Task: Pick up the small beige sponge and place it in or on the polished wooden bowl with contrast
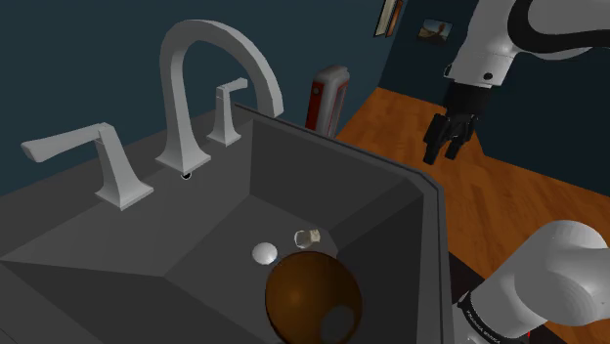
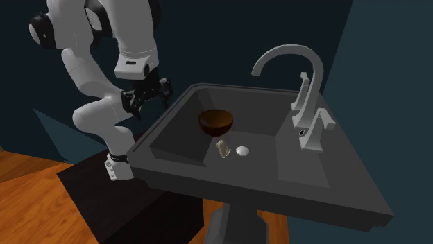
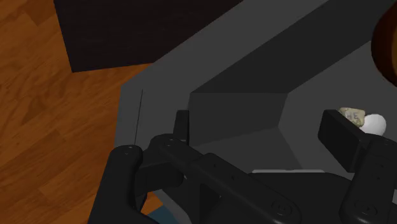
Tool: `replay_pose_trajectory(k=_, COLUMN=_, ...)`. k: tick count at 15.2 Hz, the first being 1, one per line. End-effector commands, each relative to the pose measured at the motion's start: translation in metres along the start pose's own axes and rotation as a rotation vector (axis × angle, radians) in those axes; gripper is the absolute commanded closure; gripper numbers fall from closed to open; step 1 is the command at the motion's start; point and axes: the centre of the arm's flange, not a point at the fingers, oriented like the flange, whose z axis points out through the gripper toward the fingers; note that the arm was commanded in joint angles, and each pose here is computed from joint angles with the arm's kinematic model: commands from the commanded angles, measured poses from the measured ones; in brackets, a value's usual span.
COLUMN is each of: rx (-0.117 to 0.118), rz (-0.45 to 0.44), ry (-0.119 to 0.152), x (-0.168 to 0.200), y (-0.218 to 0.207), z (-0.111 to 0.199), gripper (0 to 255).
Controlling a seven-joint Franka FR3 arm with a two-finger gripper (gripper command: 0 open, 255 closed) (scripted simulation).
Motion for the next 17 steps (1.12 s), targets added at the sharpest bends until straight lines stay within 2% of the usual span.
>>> replay_pose_trajectory(k=1, rx=0.0, rz=0.0, ry=0.0, x=0.0, y=0.0, z=0.0, gripper=0)
replay_pose_trajectory(k=17, rx=-0.092, rz=-0.125, ry=-0.033, x=0.092, y=-0.166, z=0.119, gripper=0)
